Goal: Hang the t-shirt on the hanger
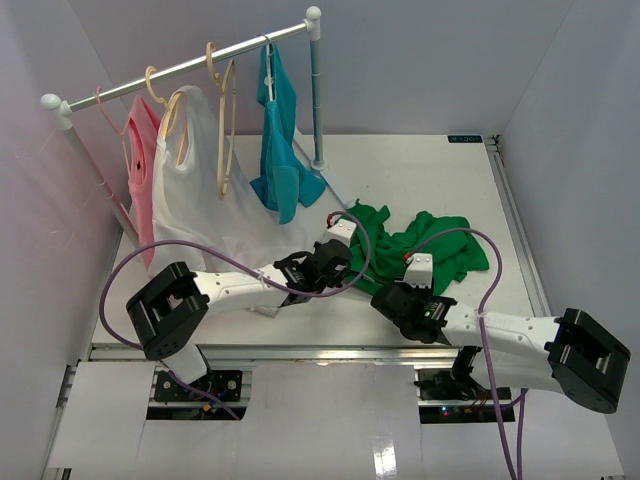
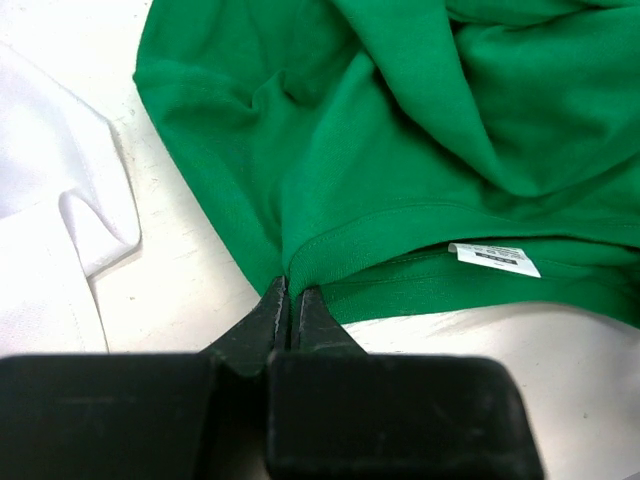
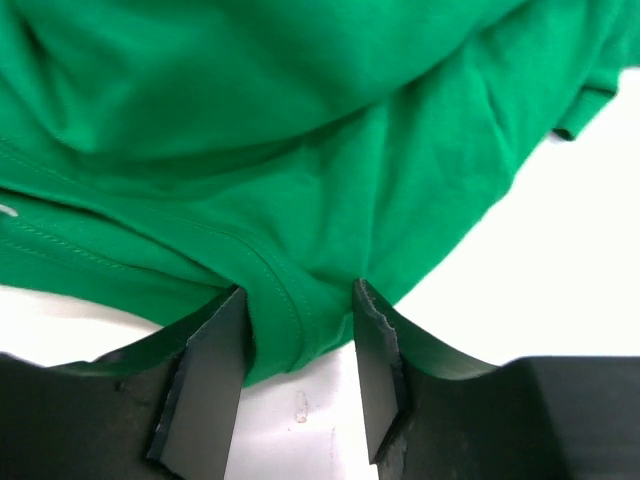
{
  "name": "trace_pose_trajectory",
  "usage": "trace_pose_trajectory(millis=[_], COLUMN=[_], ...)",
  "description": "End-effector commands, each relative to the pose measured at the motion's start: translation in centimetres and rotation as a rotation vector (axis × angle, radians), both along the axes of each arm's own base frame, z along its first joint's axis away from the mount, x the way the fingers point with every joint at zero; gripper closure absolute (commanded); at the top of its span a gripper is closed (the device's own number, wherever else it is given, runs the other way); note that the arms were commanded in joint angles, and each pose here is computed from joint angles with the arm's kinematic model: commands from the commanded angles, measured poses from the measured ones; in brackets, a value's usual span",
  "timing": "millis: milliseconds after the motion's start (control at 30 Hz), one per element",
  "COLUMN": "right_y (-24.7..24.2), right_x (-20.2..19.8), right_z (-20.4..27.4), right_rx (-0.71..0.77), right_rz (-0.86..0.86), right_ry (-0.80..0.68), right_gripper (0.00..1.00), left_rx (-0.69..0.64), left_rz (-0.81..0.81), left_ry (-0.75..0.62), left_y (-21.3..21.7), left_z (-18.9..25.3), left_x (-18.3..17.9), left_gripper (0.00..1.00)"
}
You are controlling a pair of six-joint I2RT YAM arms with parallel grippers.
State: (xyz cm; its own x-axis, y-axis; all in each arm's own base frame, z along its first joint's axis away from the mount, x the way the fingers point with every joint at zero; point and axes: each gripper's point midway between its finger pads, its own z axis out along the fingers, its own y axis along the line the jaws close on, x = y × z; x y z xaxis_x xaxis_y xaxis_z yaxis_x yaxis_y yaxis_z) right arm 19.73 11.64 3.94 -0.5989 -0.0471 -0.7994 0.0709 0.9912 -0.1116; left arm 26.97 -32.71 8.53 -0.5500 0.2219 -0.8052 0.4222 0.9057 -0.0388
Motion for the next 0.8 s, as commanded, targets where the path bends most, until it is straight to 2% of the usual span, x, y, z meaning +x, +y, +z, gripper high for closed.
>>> trace_pose_trajectory(millis=[0,100,167,267,367,533,567,633,667,733,767], right_y=[-0.8,-0.8,-0.4,-0.1,-0.2,1.8,2.3,2.9,3.3,4.5,5.0], right_x=[0.7,0.7,0.8,1.0,1.1,1.5,1.8,2.2,2.4,3.0,3.2], right_z=[1.7,2.1,2.5,3.5,4.9,9.0,10.0,12.0,12.6,14.2,14.7], right_rx=[-0.017,-0.036,-0.039,-0.053,-0.061,0.001,0.022,0.042,0.050,0.064,0.069], right_rz=[-0.107,-0.123,-0.121,-0.120,-0.124,-0.009,0.014,0.068,0.098,0.188,0.217], right_ry=[-0.068,-0.071,-0.077,-0.081,-0.094,-0.098,-0.108,-0.136,-0.143,-0.167,-0.189], right_gripper=[0.54,0.59,0.68,0.87,0.92,0.92,0.92,0.92,0.92,0.92,0.92], left_rx=[-0.055,-0.059,-0.062,-0.071,-0.093,-0.202,-0.228,-0.267,-0.289,-0.331,-0.344], left_rz=[0.034,0.036,0.038,0.045,0.060,0.068,0.069,0.069,0.063,0.048,0.045], left_ry=[-0.041,-0.037,-0.037,-0.040,-0.048,-0.067,-0.068,-0.065,-0.068,-0.085,-0.093], left_y=[0.4,0.5,0.5,0.7,1.2,1.5,1.6,1.7,1.8,2.0,2.1], left_z=[2.3,2.2,2.1,2.4,3.0,6.8,7.6,8.6,9.2,10.9,11.6], left_x=[0.5,0.4,0.3,0.3,0.1,-0.6,-0.8,-1.2,-1.4,-1.8,-1.9], left_gripper=[1.00,1.00,1.00,1.00,1.00,1.00,0.98,0.86,0.78,0.51,0.45])
